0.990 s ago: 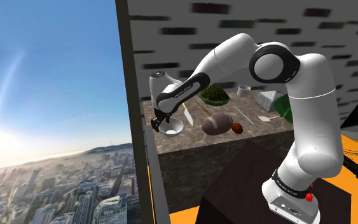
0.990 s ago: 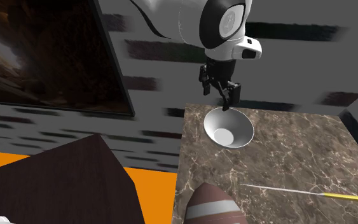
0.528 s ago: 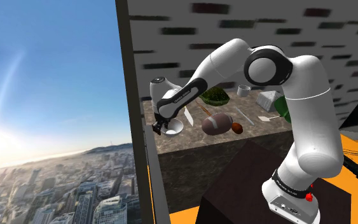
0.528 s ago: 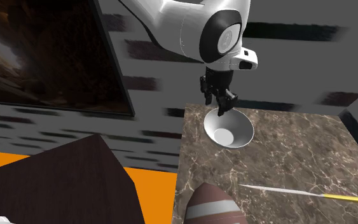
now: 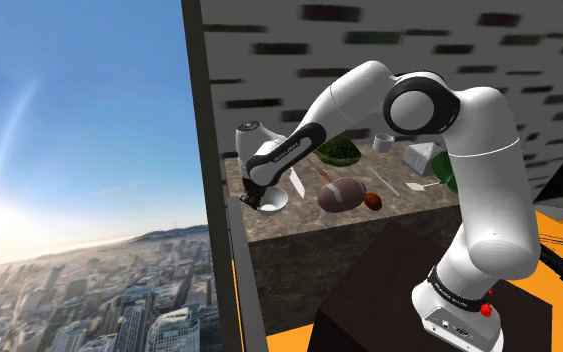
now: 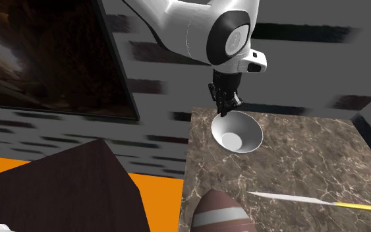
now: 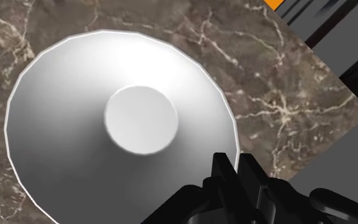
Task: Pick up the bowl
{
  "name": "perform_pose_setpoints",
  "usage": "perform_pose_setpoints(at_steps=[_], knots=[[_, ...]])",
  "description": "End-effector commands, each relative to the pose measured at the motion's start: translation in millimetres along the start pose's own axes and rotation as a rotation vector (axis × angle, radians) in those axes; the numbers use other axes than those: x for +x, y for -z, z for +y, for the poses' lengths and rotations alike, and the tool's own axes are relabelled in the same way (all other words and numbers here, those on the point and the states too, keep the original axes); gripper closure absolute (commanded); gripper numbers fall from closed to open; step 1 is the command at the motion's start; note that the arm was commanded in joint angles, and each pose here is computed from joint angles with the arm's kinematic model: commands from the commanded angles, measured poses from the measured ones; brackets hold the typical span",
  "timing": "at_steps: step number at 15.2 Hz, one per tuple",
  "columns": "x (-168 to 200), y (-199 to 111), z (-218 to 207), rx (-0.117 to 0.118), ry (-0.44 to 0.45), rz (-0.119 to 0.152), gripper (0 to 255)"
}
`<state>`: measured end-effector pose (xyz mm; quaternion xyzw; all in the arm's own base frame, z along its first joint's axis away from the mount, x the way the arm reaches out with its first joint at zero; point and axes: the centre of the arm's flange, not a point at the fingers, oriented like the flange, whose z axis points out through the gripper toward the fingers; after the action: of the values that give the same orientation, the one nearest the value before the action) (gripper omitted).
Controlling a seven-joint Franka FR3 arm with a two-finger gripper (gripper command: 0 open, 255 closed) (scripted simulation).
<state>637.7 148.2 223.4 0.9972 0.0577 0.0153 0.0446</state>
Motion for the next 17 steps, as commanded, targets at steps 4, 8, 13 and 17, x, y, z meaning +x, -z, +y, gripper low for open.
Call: perform_pose_setpoints(at_steps=[4,8,13,17], knots=[[0.1,15.7,2.1,-0.001,-0.001,-0.001,255],[0.7,36.7,4.0,-0.001,-0.001,-0.001,255],[1.4,63.0,6.4,-0.001,-0.001,-0.001,255],[1.7,79.5,7.9,-0.001,-0.001,-0.001,255]])
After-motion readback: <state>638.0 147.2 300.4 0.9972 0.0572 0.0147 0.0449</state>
